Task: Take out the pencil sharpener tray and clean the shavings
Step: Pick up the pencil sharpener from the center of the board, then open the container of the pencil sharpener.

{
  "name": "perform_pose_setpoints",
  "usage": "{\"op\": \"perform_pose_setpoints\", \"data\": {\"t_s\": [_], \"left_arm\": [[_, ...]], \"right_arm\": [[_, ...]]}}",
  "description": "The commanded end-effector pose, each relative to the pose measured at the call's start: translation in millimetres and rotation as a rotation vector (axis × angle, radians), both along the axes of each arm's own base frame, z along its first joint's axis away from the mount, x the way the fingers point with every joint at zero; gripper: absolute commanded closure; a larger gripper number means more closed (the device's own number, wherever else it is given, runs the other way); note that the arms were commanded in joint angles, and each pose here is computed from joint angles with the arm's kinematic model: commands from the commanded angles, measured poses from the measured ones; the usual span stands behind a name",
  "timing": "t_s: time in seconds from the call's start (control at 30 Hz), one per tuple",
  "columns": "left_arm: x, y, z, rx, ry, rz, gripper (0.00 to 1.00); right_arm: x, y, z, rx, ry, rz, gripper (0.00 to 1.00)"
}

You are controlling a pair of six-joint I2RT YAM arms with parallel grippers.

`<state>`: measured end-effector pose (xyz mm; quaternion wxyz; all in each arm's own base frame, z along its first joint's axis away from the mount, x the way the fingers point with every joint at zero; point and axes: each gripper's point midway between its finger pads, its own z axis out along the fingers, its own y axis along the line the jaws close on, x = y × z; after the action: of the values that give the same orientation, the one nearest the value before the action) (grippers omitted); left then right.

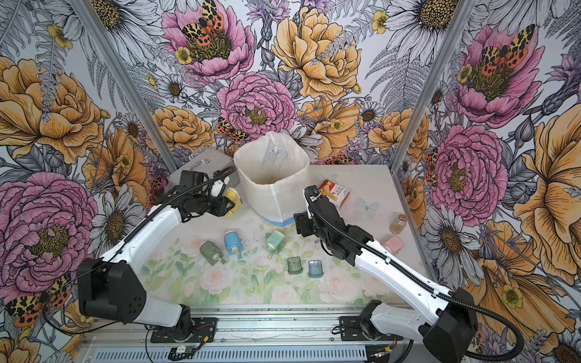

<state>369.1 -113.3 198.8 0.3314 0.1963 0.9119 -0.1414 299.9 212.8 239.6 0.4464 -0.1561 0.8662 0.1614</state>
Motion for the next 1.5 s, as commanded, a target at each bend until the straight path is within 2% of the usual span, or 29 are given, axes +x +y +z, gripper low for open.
{"op": "perform_pose_setpoints", "data": {"t_s": [0.0, 0.17, 0.3, 0.53, 0.67, 0.87, 1.0, 1.1, 1.3, 1.47], "left_arm": [[-17, -17, 36, -0.109, -0.048, -0.056, 1.0], [-44, -33, 50, -0.213, -0.038, -0.118, 1.0], [-66, -45, 50, -0.241, -0.007, -0.193, 1.0], [-102, -53, 50, -0.224, 0.053, -0.293, 1.0], [-120, -62, 60, -0.25, 0.042, -0.374, 1.0], [-149, -85, 71, -0.261, -0.003, -0.543, 1.0], [-162, -91, 68, -0.237, 0.011, -0.611, 1.0], [-169, -92, 67, -0.239, 0.034, -0.65, 1.0], [-182, -103, 75, -0.265, 0.048, -0.752, 1.0], [-194, -112, 76, -0.237, 0.05, -0.821, 1.0]], "right_arm": [[-8, 22, 6, 0.094, 0.035, 0.186, 0.26], [-17, 25, 3, 0.146, 0.074, 0.299, 0.26], [-23, 22, 11, 0.211, 0.09, 0.37, 0.26], [-36, 23, 33, 0.284, 0.072, 0.451, 0.26], [-41, 27, 36, 0.305, 0.077, 0.486, 0.25], [-57, 45, 47, 0.369, 0.115, 0.629, 0.25], [-65, 54, 51, 0.376, 0.111, 0.693, 0.24], [-72, 59, 47, 0.35, 0.095, 0.725, 0.2], [-93, 73, 47, 0.295, -0.018, 0.835, 0.17], [-103, 82, 53, 0.32, -0.06, 0.899, 0.16]]}}
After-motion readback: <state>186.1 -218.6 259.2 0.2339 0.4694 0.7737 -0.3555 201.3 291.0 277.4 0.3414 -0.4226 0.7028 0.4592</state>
